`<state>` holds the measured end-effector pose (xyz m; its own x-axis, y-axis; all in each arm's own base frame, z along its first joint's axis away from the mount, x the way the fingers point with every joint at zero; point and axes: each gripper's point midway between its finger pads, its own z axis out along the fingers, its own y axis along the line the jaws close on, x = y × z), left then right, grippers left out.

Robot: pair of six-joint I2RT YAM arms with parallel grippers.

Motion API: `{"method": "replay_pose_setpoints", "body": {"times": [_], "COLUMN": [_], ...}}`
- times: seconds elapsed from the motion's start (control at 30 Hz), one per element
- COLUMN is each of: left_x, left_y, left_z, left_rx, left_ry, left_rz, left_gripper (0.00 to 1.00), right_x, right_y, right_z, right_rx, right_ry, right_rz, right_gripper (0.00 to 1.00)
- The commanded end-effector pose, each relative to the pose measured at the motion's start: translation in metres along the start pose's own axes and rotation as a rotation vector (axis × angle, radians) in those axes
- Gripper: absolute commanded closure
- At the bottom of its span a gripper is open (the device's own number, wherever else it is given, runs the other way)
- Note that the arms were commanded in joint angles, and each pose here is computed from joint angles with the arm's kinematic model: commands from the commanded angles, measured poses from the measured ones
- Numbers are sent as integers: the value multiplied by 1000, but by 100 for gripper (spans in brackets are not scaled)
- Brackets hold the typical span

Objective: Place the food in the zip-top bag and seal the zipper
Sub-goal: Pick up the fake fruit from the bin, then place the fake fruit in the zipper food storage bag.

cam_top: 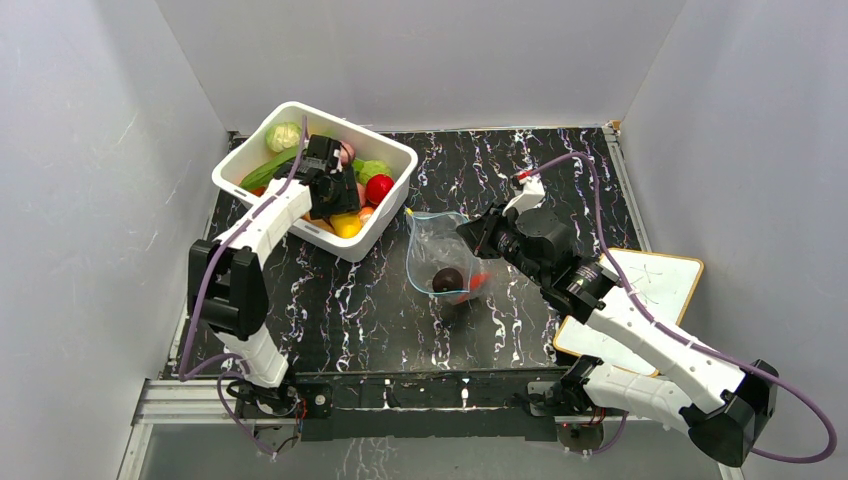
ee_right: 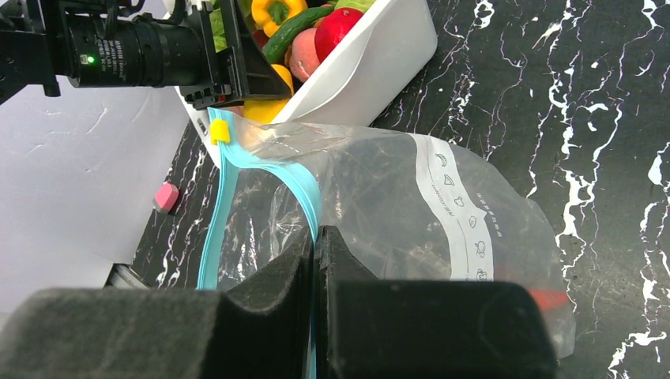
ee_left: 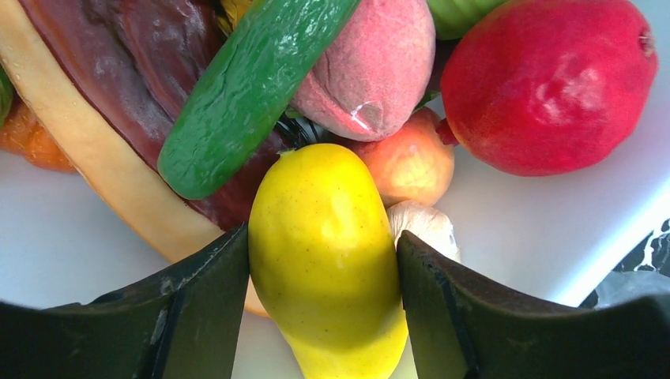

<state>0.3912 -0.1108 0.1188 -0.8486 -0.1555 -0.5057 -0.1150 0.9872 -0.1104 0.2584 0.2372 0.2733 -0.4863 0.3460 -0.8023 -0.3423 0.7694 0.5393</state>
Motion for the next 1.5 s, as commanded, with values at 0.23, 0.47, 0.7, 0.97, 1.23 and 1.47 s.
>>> {"method": "replay_pose_setpoints", "body": {"times": [0.23, 0.47, 0.7, 0.97, 1.23, 1.47], "left_x": [-40, -38, -28, -14, 6, 11], "left_y": [-16, -49, -60, -69, -95, -110], "left_z": [-93, -158, -200, -237, -266, -277], "left_rx": [179, 447, 575, 703, 944, 1091], "left_ry": [-272, -354, -387, -408, -375, -348], "left_rz": [9, -14, -11, 27, 26, -5], "left_gripper": [65, 66, 68, 72, 71, 71], "right_x": [-24, -24, -20, -19, -19, -15], "right_y": [25, 27, 36, 38, 51, 62], "right_z": [0, 4, 11, 23, 31, 41], "right_rx": [-68, -73, -106, -95, -153, -192], "right_ry": [-55, -60, -40, -37, -36, -2], "right_rz": [37, 105, 173, 243, 327, 360], "right_gripper": [100, 100, 100, 100, 100, 100]}}
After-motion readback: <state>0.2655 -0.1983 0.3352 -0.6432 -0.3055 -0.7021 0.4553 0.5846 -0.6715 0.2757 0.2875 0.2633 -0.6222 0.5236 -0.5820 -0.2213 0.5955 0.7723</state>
